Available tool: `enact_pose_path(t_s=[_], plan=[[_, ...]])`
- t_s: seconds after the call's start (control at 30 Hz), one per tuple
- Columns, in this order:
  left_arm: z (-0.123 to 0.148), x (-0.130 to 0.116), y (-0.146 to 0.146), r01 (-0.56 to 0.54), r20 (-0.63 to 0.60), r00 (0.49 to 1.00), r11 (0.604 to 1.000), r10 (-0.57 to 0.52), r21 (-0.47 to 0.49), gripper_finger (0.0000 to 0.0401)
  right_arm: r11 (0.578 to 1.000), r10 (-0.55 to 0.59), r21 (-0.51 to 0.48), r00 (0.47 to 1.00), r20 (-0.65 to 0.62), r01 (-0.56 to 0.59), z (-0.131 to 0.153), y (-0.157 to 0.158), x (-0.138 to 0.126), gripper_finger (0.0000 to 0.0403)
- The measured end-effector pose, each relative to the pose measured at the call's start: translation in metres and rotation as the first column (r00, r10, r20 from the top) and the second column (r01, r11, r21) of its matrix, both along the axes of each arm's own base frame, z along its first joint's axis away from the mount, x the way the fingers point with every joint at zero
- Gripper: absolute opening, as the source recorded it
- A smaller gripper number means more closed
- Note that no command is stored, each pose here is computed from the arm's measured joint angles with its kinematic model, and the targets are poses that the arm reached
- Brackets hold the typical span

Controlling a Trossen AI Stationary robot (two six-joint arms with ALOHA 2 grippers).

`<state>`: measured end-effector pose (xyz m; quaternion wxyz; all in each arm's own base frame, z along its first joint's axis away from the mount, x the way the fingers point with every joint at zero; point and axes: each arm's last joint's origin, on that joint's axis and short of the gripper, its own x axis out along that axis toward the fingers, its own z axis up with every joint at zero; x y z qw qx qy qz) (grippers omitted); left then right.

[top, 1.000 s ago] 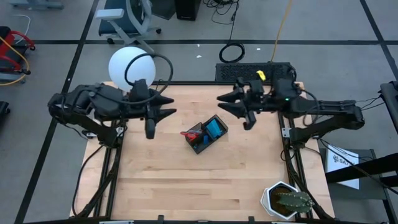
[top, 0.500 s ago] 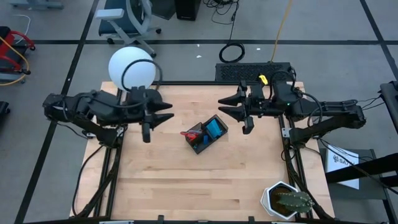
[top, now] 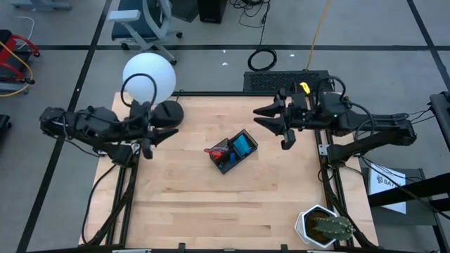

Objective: Pick and place office supplies into organizer
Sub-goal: Return to Home Position

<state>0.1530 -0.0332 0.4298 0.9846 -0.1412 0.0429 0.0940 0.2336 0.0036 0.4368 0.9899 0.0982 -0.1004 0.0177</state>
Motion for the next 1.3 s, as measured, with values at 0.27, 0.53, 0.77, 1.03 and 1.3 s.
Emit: enact_pose_path(t_s=[0.27, 0.53, 0.77, 1.03, 1.3], plan=[[-0.008, -0.003, 0.0, 0.007, 0.006, 1.0, 0.994, -0.007, -0.113, 0.017, 1.0, 0.0, 0.0, 1.0, 0.008, 0.0, 0.002, 0.0, -0.003, 0.0116], [-0.015, 0.008, -0.003, 0.058, -0.084, 0.995, 0.993, -0.049, 0.105, 0.017, 1.0, 0.0, 0.0, 1.0, 0.007, 0.0, 0.002, 0.0, -0.002, 0.0116], [-0.019, 0.024, 0.004, -0.001, -0.114, 0.993, 0.973, 0.028, 0.232, 0.017, 1.0, -0.001, 0.001, 1.0, 0.011, 0.001, 0.002, 0.0, -0.003, 0.0116], [-0.015, 0.03, 0.025, -0.041, -0.084, 0.994, 0.968, 0.064, 0.247, 0.017, 1.0, -0.003, 0.001, 1.0, 0.014, 0.003, 0.002, 0.0, -0.003, 0.0116], [-0.004, 0.008, 0.031, -0.063, -0.02, 0.997, 0.961, 0.071, 0.27, 0.017, 0.999, -0.011, -0.034, 0.998, 0.055, 0.012, 0.011, -0.001, -0.018, 0.0116]])
